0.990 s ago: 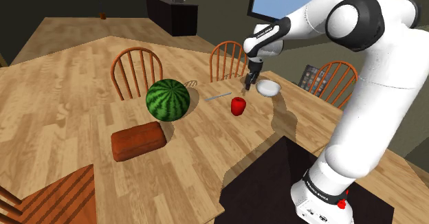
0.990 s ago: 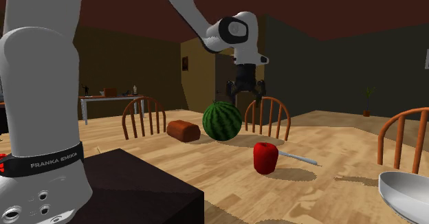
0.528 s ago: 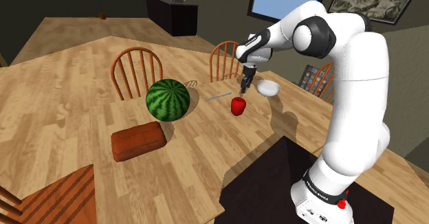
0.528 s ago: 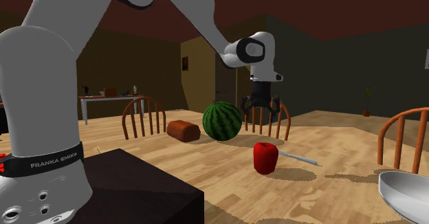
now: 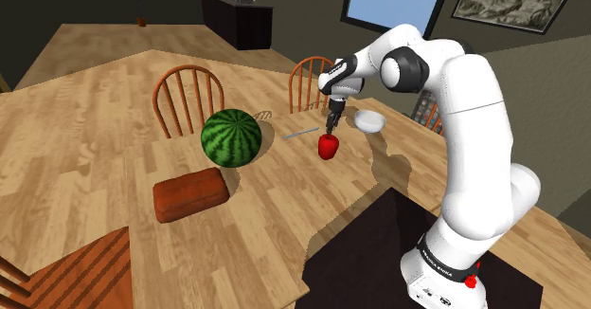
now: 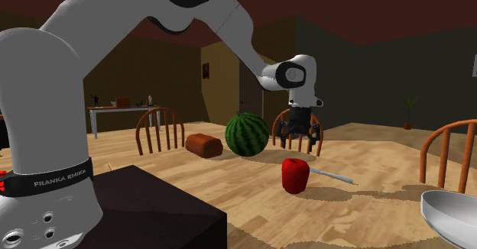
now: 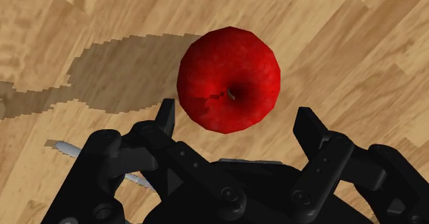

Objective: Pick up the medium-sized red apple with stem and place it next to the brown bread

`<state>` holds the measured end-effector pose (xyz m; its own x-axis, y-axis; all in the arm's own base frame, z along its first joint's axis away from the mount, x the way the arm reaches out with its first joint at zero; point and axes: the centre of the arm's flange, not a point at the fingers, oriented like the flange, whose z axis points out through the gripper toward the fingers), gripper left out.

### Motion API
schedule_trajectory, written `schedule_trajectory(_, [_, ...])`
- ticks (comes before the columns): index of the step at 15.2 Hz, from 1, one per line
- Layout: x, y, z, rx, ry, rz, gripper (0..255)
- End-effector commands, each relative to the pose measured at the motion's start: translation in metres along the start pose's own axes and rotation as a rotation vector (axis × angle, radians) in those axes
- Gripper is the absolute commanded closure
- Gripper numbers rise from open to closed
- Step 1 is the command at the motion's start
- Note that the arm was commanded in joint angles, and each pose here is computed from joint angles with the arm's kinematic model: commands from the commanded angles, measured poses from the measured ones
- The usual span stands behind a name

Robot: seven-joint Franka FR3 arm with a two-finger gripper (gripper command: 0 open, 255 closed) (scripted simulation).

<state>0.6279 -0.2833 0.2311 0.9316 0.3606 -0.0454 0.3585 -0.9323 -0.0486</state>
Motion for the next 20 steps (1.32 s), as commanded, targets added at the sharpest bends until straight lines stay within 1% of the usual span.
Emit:
schedule_trajectory(1, [-0.001, -0.001, 0.011, 0.0, 0.0, -0.001, 0])
schedule_trajectory(4, [-0.001, -0.001, 0.025, 0.0, 0.0, -0.001, 0])
schedule_trajectory(11, [-0.001, -0.001, 0.025, 0.0, 0.0, -0.001, 0])
schedule_trajectory(12, [-0.001, -0.001, 0.025, 0.0, 0.0, -0.001, 255])
schedule_trajectory(20, [-0.001, -0.001, 0.025, 0.0, 0.0, -0.001, 255])
